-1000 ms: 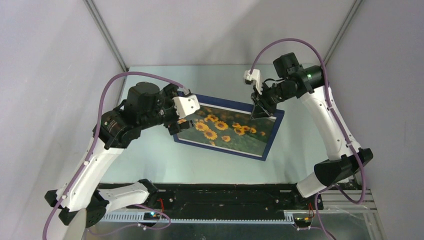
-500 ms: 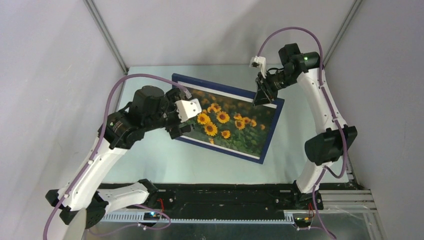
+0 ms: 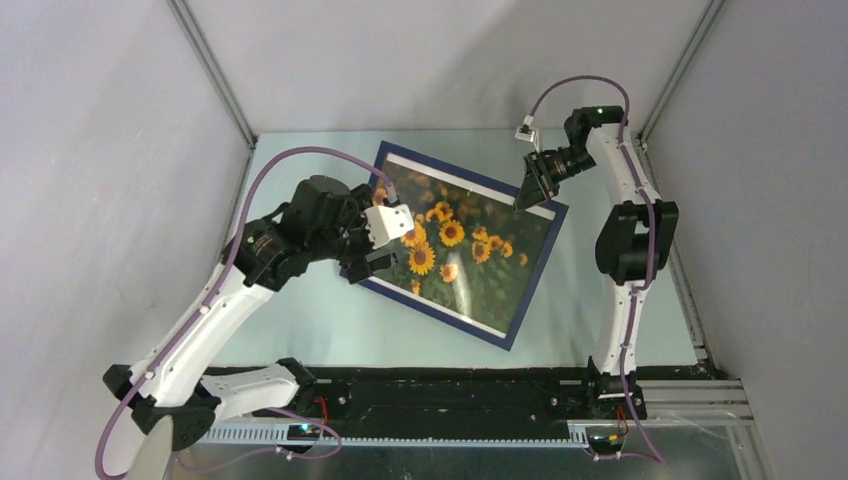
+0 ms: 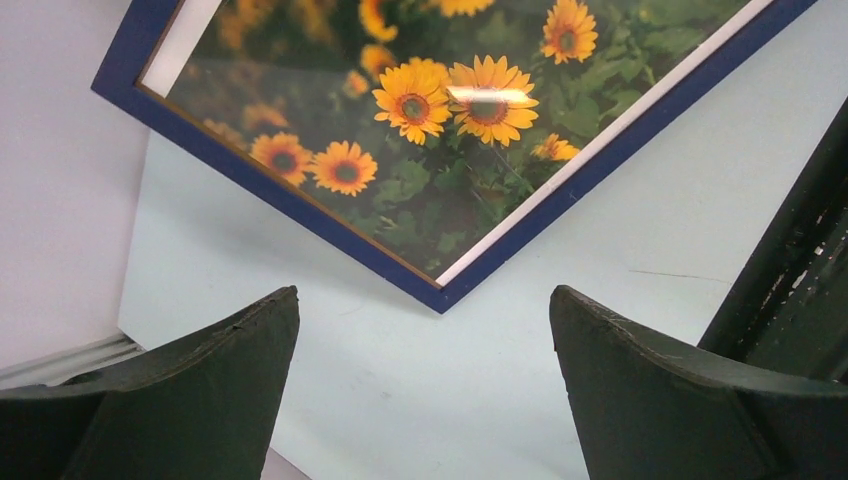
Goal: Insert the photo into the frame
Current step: Turn over the photo frame at the center of the board.
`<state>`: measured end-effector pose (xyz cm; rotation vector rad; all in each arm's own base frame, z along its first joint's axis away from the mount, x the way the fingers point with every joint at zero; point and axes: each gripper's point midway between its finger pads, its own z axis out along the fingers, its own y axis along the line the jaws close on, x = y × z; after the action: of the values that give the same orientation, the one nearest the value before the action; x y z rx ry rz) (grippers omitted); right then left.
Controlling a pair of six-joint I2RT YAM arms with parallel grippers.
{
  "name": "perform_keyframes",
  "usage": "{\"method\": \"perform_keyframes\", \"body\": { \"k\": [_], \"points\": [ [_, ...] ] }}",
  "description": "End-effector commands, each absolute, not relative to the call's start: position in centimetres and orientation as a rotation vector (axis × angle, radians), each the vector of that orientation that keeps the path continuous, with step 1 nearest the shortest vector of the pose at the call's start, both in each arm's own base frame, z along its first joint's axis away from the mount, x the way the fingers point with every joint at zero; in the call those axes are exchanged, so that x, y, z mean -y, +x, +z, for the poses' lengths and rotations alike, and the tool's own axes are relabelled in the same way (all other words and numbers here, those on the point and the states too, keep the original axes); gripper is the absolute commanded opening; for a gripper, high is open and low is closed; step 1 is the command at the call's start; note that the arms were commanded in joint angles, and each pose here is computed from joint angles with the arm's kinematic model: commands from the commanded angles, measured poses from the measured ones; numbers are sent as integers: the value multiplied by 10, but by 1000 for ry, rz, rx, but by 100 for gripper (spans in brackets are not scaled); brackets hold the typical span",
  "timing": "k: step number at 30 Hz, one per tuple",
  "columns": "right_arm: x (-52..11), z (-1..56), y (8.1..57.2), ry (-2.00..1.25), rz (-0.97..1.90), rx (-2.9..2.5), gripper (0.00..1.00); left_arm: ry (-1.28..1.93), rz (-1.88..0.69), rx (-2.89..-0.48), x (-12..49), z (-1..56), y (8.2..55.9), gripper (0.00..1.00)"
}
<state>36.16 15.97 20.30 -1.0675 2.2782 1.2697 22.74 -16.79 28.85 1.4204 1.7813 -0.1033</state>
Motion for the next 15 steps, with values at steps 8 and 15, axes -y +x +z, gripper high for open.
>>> {"method": "perform_keyframes", "body": {
  "k": [8,15],
  "points": [
    [-128,121,402,-1047,1274,-2368,11,1421,-122,-1840,181,269,242,100],
    [-119,92,410,-1025,1238,-2451,23,1443,-136,-1858,189,262,249,100]
  ]
}}
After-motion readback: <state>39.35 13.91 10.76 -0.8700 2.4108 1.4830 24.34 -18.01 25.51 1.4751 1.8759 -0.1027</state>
